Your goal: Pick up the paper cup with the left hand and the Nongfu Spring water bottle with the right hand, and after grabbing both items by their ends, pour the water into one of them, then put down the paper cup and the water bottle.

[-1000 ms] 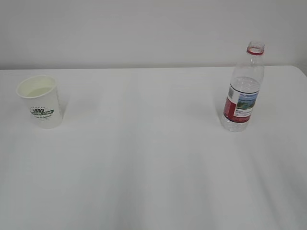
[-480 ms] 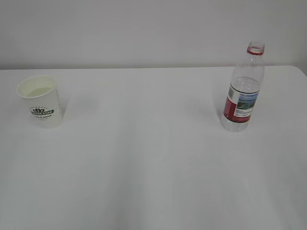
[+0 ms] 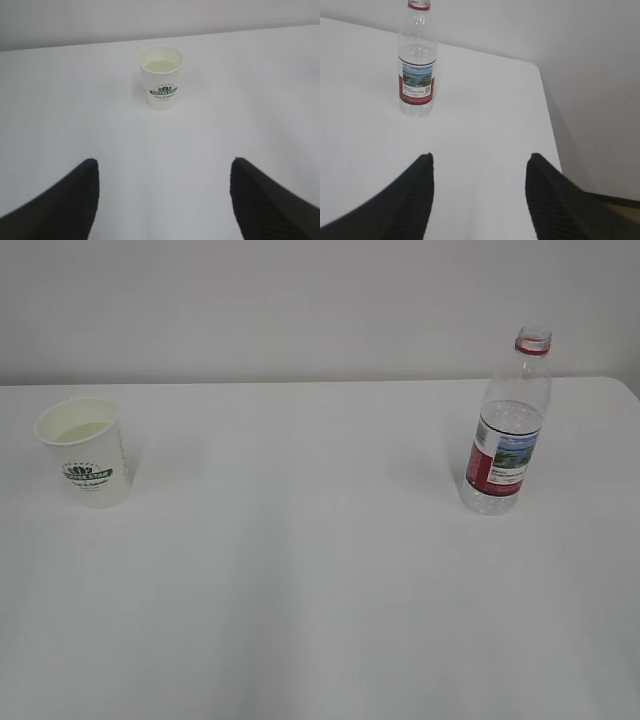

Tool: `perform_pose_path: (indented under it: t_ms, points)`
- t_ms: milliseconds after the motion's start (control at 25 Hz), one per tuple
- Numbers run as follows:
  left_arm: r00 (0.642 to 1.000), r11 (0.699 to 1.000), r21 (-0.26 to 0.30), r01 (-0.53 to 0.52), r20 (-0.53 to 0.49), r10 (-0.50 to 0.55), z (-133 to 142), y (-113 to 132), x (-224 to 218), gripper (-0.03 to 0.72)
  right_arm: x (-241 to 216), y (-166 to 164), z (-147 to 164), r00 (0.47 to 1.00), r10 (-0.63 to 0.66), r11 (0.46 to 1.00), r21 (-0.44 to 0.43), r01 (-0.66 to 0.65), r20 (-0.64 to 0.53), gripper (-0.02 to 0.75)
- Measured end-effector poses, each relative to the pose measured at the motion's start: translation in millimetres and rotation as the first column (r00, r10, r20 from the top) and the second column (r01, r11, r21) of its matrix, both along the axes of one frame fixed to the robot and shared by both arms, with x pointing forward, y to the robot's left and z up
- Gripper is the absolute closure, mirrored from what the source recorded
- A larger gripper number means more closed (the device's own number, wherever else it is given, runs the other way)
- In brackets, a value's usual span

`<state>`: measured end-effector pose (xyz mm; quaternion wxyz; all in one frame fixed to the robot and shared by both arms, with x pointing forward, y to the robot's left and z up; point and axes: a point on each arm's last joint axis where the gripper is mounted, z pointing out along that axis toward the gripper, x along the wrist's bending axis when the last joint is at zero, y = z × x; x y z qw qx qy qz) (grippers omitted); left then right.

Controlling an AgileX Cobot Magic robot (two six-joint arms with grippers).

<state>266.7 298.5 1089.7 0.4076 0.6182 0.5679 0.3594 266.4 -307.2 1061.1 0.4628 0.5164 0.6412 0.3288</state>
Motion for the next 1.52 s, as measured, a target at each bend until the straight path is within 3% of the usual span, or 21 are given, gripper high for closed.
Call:
perform_pose_path:
  t_ms: [600, 1120, 1520]
  points:
    - [0.981, 1.0, -0.019, 0.022, -0.194, -0.026, -15.3, -2.6, -9.3, 0.102, -15.1, 0.5, 0.4, 0.987, -0.015, 0.997, 0.067, 0.025, -0.157, 0.29]
    - [0.96, 0.999, -0.032, 0.033, -0.277, -0.04, -27.5, -4.5, -10.5, 0.102, -23.2, 0.5, -6.9, 0.96, -0.019, 0.996, 0.075, 0.041, -0.28, 0.29]
    - [0.961, 0.998, -0.043, 0.035, -0.272, -0.046, -33.8, -5.7, -6.4, 0.102, -23.3, 0.5, -12.0, 0.95, -0.021, 0.996, 0.074, 0.046, -0.312, 0.29]
